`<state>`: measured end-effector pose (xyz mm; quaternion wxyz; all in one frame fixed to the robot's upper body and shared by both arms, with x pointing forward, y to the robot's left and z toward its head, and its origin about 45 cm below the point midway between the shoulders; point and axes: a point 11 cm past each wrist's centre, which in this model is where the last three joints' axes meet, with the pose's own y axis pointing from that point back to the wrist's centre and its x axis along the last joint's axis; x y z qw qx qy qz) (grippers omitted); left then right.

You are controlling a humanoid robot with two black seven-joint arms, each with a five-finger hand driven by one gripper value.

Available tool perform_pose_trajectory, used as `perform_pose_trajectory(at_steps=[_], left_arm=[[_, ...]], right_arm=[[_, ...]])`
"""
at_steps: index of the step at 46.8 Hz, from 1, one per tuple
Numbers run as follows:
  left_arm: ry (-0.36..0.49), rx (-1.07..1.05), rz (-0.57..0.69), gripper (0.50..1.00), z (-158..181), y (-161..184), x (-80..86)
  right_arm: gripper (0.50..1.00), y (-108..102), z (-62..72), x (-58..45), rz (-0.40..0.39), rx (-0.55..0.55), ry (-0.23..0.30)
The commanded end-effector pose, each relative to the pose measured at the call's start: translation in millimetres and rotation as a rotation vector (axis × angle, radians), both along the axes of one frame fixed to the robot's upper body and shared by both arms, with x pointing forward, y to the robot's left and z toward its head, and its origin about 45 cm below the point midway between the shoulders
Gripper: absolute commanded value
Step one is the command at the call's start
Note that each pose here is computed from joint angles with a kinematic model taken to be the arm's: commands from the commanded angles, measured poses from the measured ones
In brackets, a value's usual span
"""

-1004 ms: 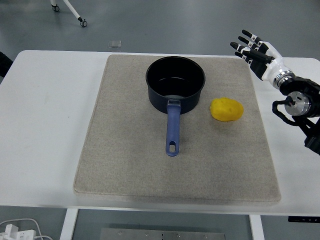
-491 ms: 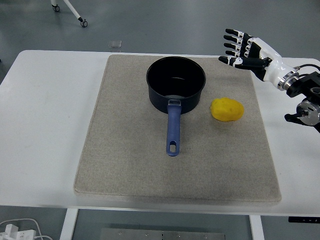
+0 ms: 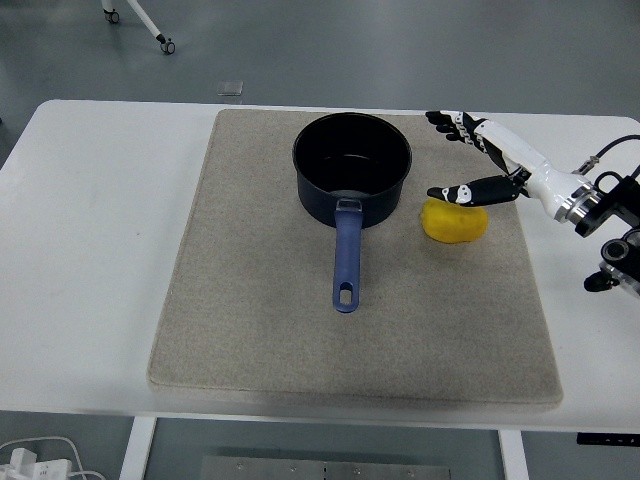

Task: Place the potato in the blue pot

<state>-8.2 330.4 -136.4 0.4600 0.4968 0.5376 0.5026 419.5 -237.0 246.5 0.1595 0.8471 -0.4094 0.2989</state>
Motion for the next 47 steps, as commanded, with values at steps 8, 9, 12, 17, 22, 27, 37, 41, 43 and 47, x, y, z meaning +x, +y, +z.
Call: perform_pose_trajectory(at_steps=[8,9,12,17,22,27,37,41,43,47], left_arm=[[0.0,0.0,-0.002,0.999,0,0,0.0],[0.0,0.0,-0.002,0.999,0,0,0.0],[0.0,0.0,-0.002,0.999,0,0,0.0],[-0.006,-0.002,-0.002,0.999,0,-1,3.7],[-0.005,0.001,0.0,0.999,0,0,3.6],[-0.005,0.002,0.0,0.999,0,1,3.6],[-0.006,0.004,0.0,0.999,0,1,3.7],[-0.006,0.004,0.0,0.999,0,1,3.7],[-0.006,0.004,0.0,0.999,0,1,3.7],[-0.005,0.004,0.002,0.999,0,1,3.6]], right_arm=[[0.934,3,-9.2,-11.8,0.04,-0.092,-0.051],[0.934,3,-9.4,-12.1,0.042,-0.096,-0.053],[0.934,5,-12.4,-14.2,0.059,-0.119,-0.058],[0.934,6,-19.3,-18.0,0.078,-0.156,-0.059],[0.934,4,-23.7,-19.5,0.08,-0.174,-0.057],[0.934,2,-25.6,-18.0,0.071,-0.183,-0.057],[0.928,-5,-36.1,-17.4,0.066,-0.213,-0.048],[0.926,-9,-39.4,-16.3,0.062,-0.224,-0.046],[0.919,-11,-39.2,-15.1,0.057,-0.226,-0.053],[0.901,-15,-40.6,-14.1,0.046,-0.233,-0.056]])
